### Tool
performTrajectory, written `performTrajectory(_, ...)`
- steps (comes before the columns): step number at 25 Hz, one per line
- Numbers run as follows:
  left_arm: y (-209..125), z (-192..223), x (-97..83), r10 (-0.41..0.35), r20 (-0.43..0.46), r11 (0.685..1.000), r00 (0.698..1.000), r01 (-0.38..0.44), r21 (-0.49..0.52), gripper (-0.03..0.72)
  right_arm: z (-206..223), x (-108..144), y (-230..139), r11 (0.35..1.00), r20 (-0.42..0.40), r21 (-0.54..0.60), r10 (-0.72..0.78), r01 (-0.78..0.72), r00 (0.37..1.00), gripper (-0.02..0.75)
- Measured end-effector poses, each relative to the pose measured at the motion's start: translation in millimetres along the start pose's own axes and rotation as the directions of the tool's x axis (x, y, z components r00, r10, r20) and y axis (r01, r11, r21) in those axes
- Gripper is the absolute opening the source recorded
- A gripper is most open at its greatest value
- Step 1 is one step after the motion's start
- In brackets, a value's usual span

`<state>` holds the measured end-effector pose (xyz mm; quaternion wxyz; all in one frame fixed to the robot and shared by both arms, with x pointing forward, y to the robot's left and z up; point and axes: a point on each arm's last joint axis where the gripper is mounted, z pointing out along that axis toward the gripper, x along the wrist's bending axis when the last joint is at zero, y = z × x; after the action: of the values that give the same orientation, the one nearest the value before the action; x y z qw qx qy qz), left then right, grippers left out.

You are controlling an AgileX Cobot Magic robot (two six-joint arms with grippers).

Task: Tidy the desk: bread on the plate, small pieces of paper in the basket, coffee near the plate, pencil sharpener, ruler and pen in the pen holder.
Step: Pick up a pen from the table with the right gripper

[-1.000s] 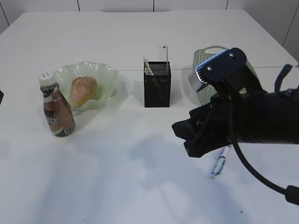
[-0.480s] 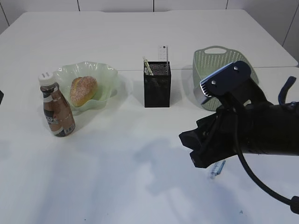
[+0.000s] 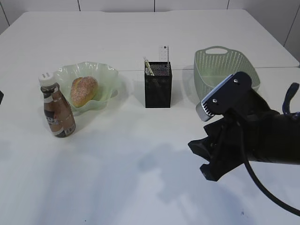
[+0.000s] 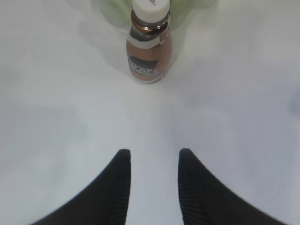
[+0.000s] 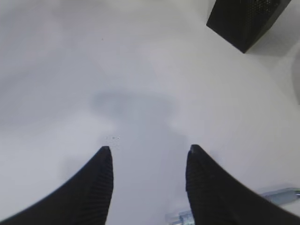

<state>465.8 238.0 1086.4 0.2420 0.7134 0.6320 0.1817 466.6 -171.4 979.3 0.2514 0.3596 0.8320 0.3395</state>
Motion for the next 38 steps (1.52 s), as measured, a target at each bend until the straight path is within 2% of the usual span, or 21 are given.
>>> performTrajectory(2,0.0,0.0,0.0,0.0,0.0,1.0,1.0,0.0,0.0,0.239,0.0,-1.7,0.0,1.0,0.018,-0.001,0.009,-0.009,1.0,0.405)
performTrajectory(5,0.2,0.0,0.0,0.0,0.0,1.0,1.0,0.0,-0.002,0.239,0.0,-0.1,0.0,1.0,0.001,0.0,0.027,-0.027,1.0,0.405)
performTrajectory(6,0.4,0.0,-0.1,0.0,0.001,1.0,1.0,0.0,-0.004,0.239,-0.3,7.0,-0.2,0.999,-0.077,0.006,0.052,-0.052,0.996,0.405)
performTrajectory(7,0.6,0.0,-0.1,0.0,0.001,1.0,1.0,0.0,-0.006,0.239,-0.3,7.0,-0.2,0.999,-0.077,0.006,0.052,-0.052,0.996,0.405)
performTrajectory(8,0.7,0.0,-0.1,0.0,0.002,1.0,1.0,0.0,-0.008,0.239,-0.9,12.6,-0.3,0.998,-0.138,0.012,0.059,-0.057,0.989,0.405)
performTrajectory(11,0.7,0.0,-0.1,0.0,0.002,1.0,1.0,0.0,-0.008,0.239,-0.9,12.6,-0.3,0.998,-0.138,0.012,0.059,-0.057,0.989,0.405)
performTrajectory(12,0.7,0.0,-0.1,0.0,0.002,1.0,1.0,0.0,-0.008,0.239,-4.9,29.1,0.3,0.998,-0.322,0.026,0.062,-0.056,0.945,0.405)
performTrajectory(13,0.7,0.0,-0.1,0.0,0.002,1.0,1.0,0.0,-0.008,0.239,-6.8,33.8,0.7,0.998,-0.374,0.03,0.063,-0.056,0.925,0.405)
performTrajectory(14,0.7,0.0,-0.1,0.0,0.002,1.0,1.0,0.0,-0.008,0.239,-7.0,34.5,0.6,0.998,-0.381,0.031,0.063,-0.056,0.922,0.405)
performTrajectory(15,0.7,0.0,-0.1,0.0,0.002,1.0,1.0,0.0,-0.008,0.239,-9.7,40.3,0.4,0.998,-0.445,0.037,0.062,-0.051,0.894,0.405)
performTrajectory(16,0.7,0.0,-0.1,0.0,0.002,1.0,1.0,0.0,-0.008,0.239,-9.7,40.3,0.4,0.998,-0.445,0.037,0.062,-0.051,0.894,0.405)
performTrajectory(18,0.7,0.0,-0.1,0.0,0.002,1.0,1.0,0.0,-0.008,0.239,-15.5,50.3,0.0,0.996,-0.553,0.063,0.091,-0.068,0.828,0.405)
performTrajectory(20,0.7,0.0,-0.1,0.0,0.002,1.0,1.0,0.0,-0.008,0.239,-15.5,50.3,0.0,0.996,-0.553,0.063,0.091,-0.068,0.828,0.405)
performTrajectory(21,0.7,0.0,-0.1,0.0,0.002,1.0,1.0,0.0,-0.008,0.239,-19.9,56.3,-0.2,0.994,-0.617,0.082,0.111,-0.077,0.779,0.405)
performTrajectory(25,0.7,0.0,-0.1,0.0,0.002,1.0,1.0,0.0,-0.008,0.239,-18.9,55.0,-0.2,0.993,-0.602,0.081,0.113,-0.08,0.79,0.405)
performTrajectory(26,0.7,0.0,-0.1,0.0,0.002,1.0,1.0,0.0,-0.008,0.239,-15.9,49.3,0.1,0.994,-0.552,0.069,0.107,-0.082,0.827,0.405)
performTrajectory(29,0.7,0.0,-0.1,0.0,0.002,1.0,1.0,0.0,-0.008,0.239,-16.1,45.2,-0.4,0.991,-0.552,0.079,0.132,-0.106,0.823,0.405)
performTrajectory(32,0.7,0.0,-0.1,0.0,0.002,1.0,1.0,0.0,-0.008,0.239,-22.8,53.1,-0.1,0.987,-0.644,0.11,0.161,-0.118,0.748,0.405)
performTrajectory(33,0.7,0.0,-0.1,0.0,0.002,1.0,1.0,0.0,-0.008,0.239,-22.8,53.1,-0.1,0.987,-0.644,0.11,0.161,-0.118,0.748,0.405)
performTrajectory(34,0.7,0.0,-0.1,0.0,0.002,1.0,1.0,0.0,-0.008,0.239,-31.3,60.5,2.8,0.984,-0.729,0.132,0.177,-0.118,0.661,0.405)
performTrajectory(38,0.7,0.0,-0.1,0.0,0.002,1.0,1.0,0.0,-0.008,0.239,-45.4,64.6,14.9,0.981,-0.8,0.143,0.194,-0.134,0.568,0.405)
